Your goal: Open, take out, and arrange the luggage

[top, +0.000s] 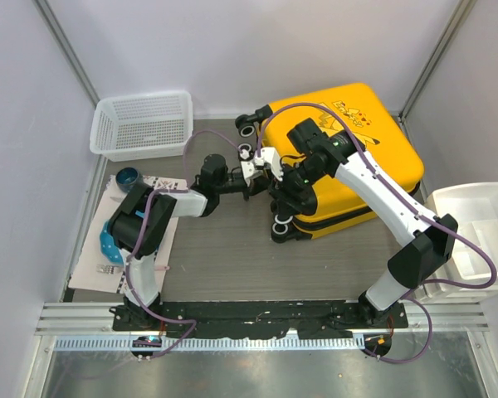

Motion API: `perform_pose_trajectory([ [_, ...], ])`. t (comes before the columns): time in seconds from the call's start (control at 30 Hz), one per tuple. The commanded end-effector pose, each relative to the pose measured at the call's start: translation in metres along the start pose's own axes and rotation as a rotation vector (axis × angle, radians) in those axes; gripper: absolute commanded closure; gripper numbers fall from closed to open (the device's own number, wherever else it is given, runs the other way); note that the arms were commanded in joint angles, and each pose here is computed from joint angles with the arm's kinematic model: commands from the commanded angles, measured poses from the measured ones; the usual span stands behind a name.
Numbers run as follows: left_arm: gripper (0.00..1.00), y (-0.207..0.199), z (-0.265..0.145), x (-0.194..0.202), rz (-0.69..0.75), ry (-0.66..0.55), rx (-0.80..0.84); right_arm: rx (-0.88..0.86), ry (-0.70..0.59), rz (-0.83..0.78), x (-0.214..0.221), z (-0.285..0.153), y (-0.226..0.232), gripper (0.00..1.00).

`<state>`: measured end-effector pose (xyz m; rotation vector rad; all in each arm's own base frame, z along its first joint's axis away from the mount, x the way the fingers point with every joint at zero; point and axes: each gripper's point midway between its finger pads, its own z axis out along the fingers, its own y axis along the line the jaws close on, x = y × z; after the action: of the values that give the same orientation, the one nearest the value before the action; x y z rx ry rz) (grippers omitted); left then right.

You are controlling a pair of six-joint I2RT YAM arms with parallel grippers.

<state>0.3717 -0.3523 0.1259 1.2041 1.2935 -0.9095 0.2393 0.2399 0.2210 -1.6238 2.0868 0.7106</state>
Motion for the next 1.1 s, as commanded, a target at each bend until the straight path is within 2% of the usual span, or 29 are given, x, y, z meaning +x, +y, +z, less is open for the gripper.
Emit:
perform_pose_trajectory([
  [0.0,1.0,-0.073,0.014,-0.015,-0.107,-0.049,0.226,0.122,-0.067,0.065,-0.013,-0.027,-0.009,1.0],
  [0.17,1.0,-0.067,0.017,-0.017,-0.171,-0.062,0.151,0.128,-0.041,0.046,-0.004,-0.029,-0.01,1.0],
  [0.33,1.0,-0.035,0.011,-0.009,-0.195,-0.028,0.001,0.12,-0.033,0.052,0.002,-0.03,-0.008,1.0],
  [0.43,1.0,0.014,-0.004,-0.002,-0.236,0.005,-0.194,0.113,-0.031,0.057,0.005,-0.031,-0.005,1.0],
  [0.57,1.0,0.113,-0.043,0.015,-0.291,0.059,-0.539,0.108,-0.028,0.063,0.011,-0.033,0.001,1.0],
  [0.7,1.0,0.176,-0.06,0.024,-0.316,0.045,-0.696,0.09,-0.038,0.071,0.013,-0.033,0.006,1.0],
  [0.77,1.0,0.202,-0.06,0.013,-0.295,0.005,-0.732,0.085,-0.036,0.075,0.014,-0.031,0.007,1.0],
  [0.8,1.0,0.208,-0.058,0.022,-0.303,0.004,-0.74,0.088,-0.034,0.073,0.014,-0.032,0.007,1.0],
  [0.87,1.0,0.218,-0.054,0.008,-0.267,-0.059,-0.732,0.092,-0.034,0.069,0.014,-0.032,0.005,1.0],
  [1.07,1.0,0.204,-0.049,0.004,-0.267,-0.13,-0.602,0.108,-0.039,0.081,0.014,-0.035,0.0,1.0],
])
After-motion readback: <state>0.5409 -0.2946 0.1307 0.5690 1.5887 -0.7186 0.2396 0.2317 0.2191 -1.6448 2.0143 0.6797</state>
